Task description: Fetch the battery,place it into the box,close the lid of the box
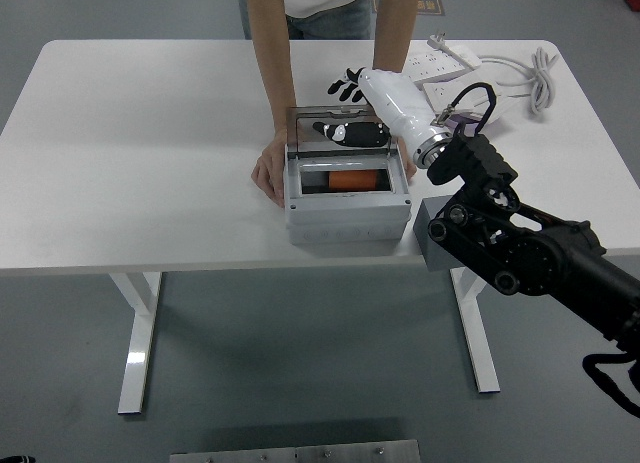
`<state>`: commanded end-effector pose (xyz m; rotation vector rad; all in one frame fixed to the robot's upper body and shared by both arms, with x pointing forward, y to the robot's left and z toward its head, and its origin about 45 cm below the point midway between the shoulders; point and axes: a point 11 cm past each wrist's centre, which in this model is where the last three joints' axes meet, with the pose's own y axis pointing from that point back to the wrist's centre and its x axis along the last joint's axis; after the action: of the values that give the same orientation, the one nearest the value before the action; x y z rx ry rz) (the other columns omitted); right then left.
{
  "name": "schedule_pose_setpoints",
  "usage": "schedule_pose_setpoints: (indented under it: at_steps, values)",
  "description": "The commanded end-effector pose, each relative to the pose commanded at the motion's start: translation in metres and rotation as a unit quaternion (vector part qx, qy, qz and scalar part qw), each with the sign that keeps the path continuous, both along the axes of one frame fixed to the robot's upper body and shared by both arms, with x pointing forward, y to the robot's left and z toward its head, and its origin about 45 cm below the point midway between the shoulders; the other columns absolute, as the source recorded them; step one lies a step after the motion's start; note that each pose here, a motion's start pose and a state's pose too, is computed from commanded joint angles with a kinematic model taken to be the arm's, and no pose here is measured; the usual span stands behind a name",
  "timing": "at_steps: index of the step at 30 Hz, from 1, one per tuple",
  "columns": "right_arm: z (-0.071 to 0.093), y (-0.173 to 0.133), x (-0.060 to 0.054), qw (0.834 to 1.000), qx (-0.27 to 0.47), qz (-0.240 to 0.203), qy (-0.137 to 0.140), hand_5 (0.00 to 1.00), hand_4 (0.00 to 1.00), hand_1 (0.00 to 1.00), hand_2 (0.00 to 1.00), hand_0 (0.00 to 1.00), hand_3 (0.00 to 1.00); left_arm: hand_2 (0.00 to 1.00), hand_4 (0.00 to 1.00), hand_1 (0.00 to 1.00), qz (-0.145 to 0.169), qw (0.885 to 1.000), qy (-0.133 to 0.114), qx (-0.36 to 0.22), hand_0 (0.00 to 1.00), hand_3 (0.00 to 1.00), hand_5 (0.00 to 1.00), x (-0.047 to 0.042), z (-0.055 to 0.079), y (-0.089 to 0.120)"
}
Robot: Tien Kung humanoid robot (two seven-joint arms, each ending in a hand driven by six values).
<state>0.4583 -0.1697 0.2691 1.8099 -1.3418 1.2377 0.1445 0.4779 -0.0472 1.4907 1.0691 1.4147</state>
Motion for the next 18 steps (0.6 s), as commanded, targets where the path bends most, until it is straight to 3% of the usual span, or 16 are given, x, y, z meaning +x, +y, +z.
schedule_pose_setpoints:
  at_steps: [5, 6, 11, 12, 17, 18]
  values:
    - [0.001, -0.008, 0.008, 0.999, 0.012, -0.017, 0.028, 0.541, 0.876, 0.516, 0.547, 0.460, 0.640, 0.856, 0.854, 0.900, -0.002, 1.000, -0.001, 0.000, 0.833, 0.823, 0.547, 0.0021, 0.001, 0.000]
    - [0.000, -0.009, 0.010, 0.999, 0.013, -0.020, 0.036, 0.594, 0.866, 0.439, 0.521, 0.386, 0.613, 0.855, 0.854, 0.900, -0.002, 1.000, -0.001, 0.000, 0.833, 0.821, 0.545, 0.0027, 0.001, 0.000]
    - [-0.008, -0.012, 0.013, 0.997, 0.020, -0.026, 0.063, 0.594, 0.866, 0.439, 0.521, 0.386, 0.613, 0.855, 0.854, 0.900, -0.005, 1.000, -0.001, 0.001, 0.833, 0.821, 0.545, 0.0040, 0.002, 0.000]
    - [-0.009, -0.012, 0.013, 0.997, 0.022, -0.027, 0.066, 0.998, 0.992, 0.767, 0.762, 0.808, 0.836, 0.855, 0.852, 0.901, -0.005, 1.000, -0.001, 0.001, 0.832, 0.821, 0.540, 0.0041, 0.002, 0.000]
    - [-0.011, -0.012, 0.014, 0.997, 0.024, -0.030, 0.072, 0.998, 0.992, 0.767, 0.762, 0.808, 0.836, 0.855, 0.852, 0.901, -0.006, 1.000, 0.001, 0.002, 0.832, 0.821, 0.540, 0.0034, 0.002, 0.001]
    - [-0.011, -0.013, 0.014, 0.997, 0.024, -0.031, 0.073, 0.998, 0.998, 0.914, 0.858, 0.998, 0.967, 0.852, 0.853, 0.899, -0.006, 1.000, 0.001, 0.002, 0.834, 0.819, 0.536, 0.0034, 0.002, 0.001]
